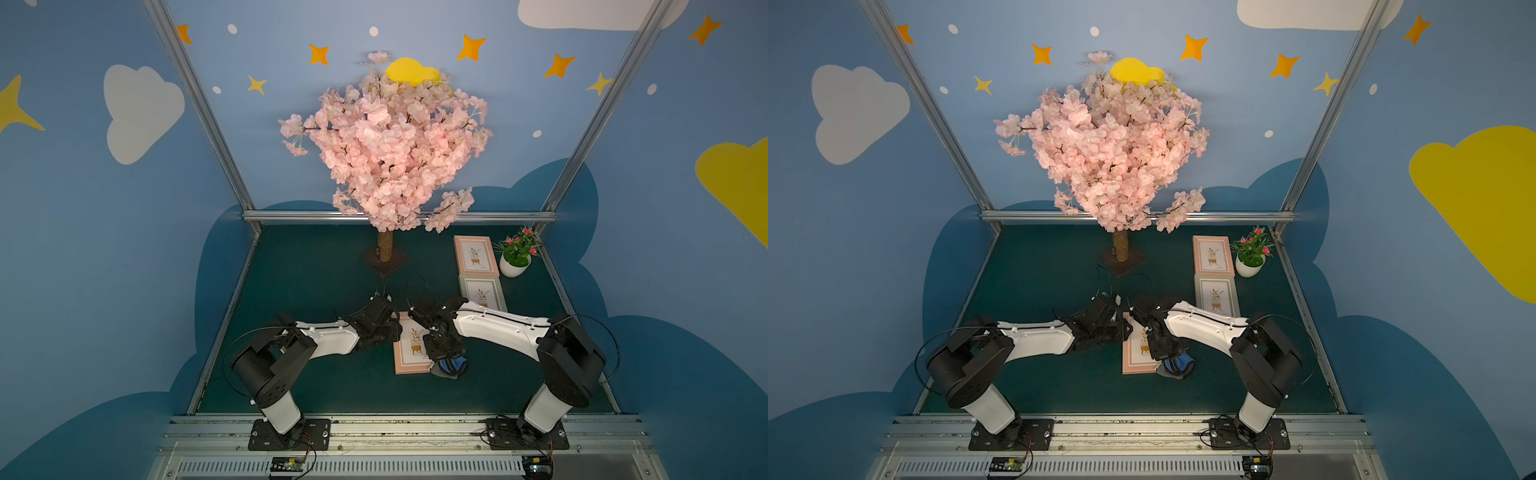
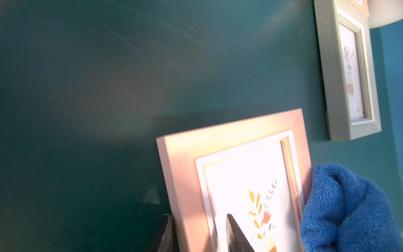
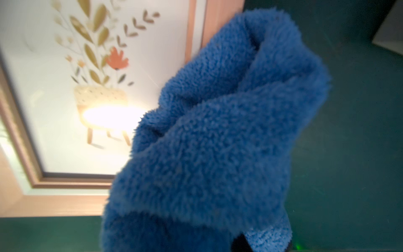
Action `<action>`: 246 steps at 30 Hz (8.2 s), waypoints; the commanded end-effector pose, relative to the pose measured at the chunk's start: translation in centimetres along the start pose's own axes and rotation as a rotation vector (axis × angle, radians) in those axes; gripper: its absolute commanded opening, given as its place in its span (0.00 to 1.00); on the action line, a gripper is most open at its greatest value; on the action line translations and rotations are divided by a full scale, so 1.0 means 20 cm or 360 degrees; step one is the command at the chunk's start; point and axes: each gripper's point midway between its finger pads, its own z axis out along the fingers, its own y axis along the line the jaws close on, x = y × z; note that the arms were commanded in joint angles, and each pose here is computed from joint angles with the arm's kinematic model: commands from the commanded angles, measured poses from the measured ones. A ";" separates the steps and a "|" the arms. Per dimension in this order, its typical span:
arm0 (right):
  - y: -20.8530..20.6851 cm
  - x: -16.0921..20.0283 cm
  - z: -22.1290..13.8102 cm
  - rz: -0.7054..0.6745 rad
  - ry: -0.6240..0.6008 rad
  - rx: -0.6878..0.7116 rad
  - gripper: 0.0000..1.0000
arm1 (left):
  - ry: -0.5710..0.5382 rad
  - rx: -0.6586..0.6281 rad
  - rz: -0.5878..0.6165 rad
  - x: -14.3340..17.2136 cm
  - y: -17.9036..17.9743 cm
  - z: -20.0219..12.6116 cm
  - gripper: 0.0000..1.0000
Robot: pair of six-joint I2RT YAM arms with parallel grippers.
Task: Wipe the picture frame with a cloth
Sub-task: Wipe the dirt from the picture frame.
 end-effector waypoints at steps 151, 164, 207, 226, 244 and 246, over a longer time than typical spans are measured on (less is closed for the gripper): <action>0.07 -0.59 0.05 0.0219 -0.0115 -0.0252 0.00 | 0.0245 -0.0405 -0.0025 0.32 0.37 0.02 0.32; 0.29 -0.62 0.06 0.0149 -0.0085 -0.0377 0.00 | 0.0259 -0.0410 -0.0038 0.33 0.37 0.04 0.32; 0.00 -0.07 0.11 0.0131 0.0137 -0.0145 0.00 | 0.0269 -0.0440 -0.0089 0.33 0.40 0.05 0.33; 0.20 -0.44 0.09 0.0141 0.0001 -0.0342 0.00 | 0.0278 -0.0420 -0.0123 0.34 0.37 0.04 0.33; 0.24 -0.34 0.10 0.0153 -0.0007 -0.0417 0.00 | 0.0273 -0.0435 -0.0121 0.35 0.38 0.02 0.34; 0.24 -0.44 0.10 0.0146 -0.0027 -0.0424 0.00 | 0.0271 -0.0436 -0.0121 0.35 0.38 0.01 0.33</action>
